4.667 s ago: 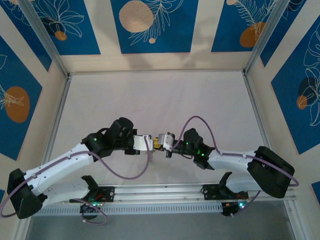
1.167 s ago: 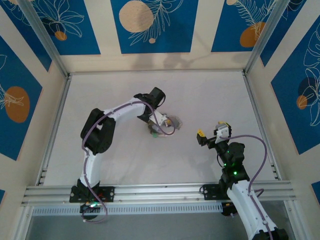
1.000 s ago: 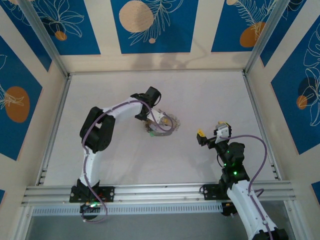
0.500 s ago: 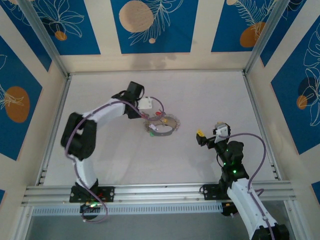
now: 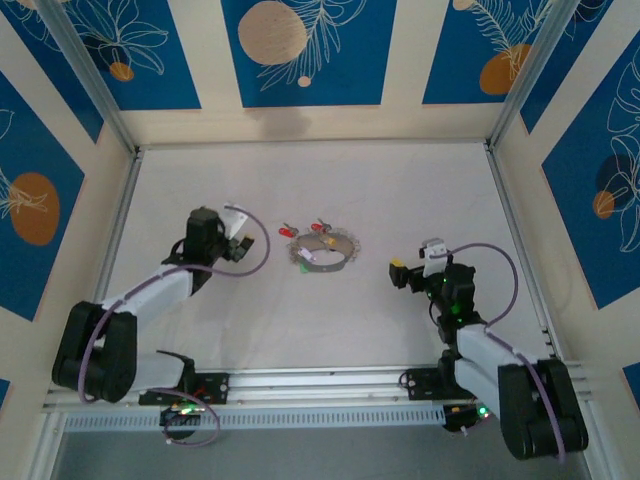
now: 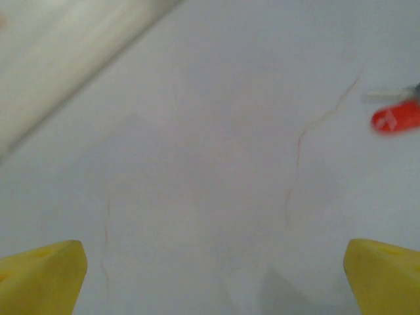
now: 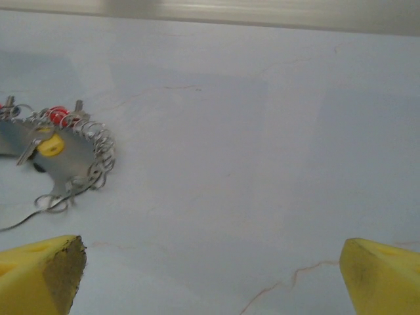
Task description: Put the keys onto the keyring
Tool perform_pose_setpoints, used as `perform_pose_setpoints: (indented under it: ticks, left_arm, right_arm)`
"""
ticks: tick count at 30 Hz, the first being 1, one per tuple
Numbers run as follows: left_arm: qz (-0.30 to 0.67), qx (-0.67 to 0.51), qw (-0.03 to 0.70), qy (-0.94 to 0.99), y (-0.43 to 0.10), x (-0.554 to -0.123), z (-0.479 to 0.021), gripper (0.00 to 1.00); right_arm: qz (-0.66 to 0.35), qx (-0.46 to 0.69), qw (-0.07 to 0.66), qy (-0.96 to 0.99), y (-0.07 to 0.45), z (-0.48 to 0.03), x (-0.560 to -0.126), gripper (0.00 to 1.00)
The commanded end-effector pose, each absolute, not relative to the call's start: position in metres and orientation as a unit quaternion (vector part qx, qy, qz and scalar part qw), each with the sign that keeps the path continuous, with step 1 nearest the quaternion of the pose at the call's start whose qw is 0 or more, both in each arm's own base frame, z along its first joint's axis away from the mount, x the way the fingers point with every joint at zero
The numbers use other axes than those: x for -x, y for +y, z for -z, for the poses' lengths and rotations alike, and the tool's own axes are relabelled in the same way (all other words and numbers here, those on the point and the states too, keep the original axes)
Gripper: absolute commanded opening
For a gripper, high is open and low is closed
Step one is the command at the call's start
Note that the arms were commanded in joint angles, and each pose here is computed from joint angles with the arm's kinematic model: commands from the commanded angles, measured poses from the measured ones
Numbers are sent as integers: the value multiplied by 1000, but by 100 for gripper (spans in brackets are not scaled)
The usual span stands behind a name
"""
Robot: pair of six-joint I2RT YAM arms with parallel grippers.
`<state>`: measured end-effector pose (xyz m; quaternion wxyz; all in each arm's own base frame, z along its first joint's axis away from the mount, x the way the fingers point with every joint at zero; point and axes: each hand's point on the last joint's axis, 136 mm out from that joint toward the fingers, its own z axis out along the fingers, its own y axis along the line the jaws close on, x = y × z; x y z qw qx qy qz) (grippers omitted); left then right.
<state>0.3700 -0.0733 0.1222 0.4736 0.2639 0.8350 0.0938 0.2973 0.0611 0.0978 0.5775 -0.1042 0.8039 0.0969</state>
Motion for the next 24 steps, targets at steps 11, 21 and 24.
perform_pose_setpoints:
  ticks: [11, 21, 24]
  left_arm:
    - [-17, -84, 562, 823, -35, -371, -114, 100]
    - [10, -58, 560, 826, -25, -396, -88, 100]
    - [9, -58, 555, 830, -25, -395, -87, 100]
  right_arm:
    - [-91, 84, 619, 776, 53, -103, -363, 99]
    - [-89, 87, 604, 787, 55, -102, -376, 99]
    - [-87, 83, 600, 791, 53, -101, -378, 99]
